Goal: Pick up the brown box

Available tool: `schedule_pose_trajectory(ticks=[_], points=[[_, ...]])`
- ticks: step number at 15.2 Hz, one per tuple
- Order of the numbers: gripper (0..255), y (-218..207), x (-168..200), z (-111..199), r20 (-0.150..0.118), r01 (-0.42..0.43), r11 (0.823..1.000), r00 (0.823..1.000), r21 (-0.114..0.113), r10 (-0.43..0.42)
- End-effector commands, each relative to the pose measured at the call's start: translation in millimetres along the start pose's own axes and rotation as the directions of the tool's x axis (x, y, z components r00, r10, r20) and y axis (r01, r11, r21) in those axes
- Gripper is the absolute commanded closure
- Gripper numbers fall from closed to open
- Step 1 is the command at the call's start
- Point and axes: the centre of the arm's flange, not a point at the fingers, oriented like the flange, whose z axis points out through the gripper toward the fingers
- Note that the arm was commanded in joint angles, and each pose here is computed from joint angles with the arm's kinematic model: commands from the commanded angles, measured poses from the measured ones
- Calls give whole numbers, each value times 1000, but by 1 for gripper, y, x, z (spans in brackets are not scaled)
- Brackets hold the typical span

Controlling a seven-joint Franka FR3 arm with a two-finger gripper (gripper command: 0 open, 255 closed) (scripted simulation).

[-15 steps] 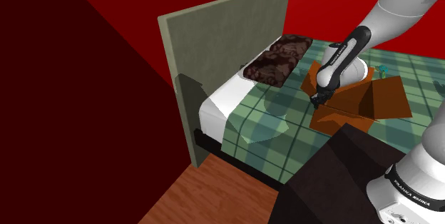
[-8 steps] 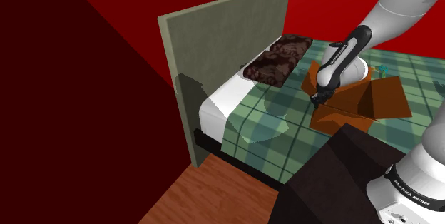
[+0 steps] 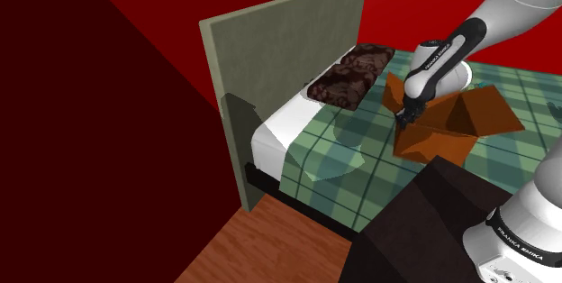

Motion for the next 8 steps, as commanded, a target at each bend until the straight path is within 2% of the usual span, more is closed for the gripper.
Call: schedule_pose_trajectory(ticks=[1, 6, 8], points=[[255, 1, 0, -10, -1, 0, 1000, 1000, 0, 0], [255, 4, 1, -36, -1, 0, 1000, 1000, 0, 0], [255, 4, 1, -37, -1, 0, 1000, 1000, 0, 0]])
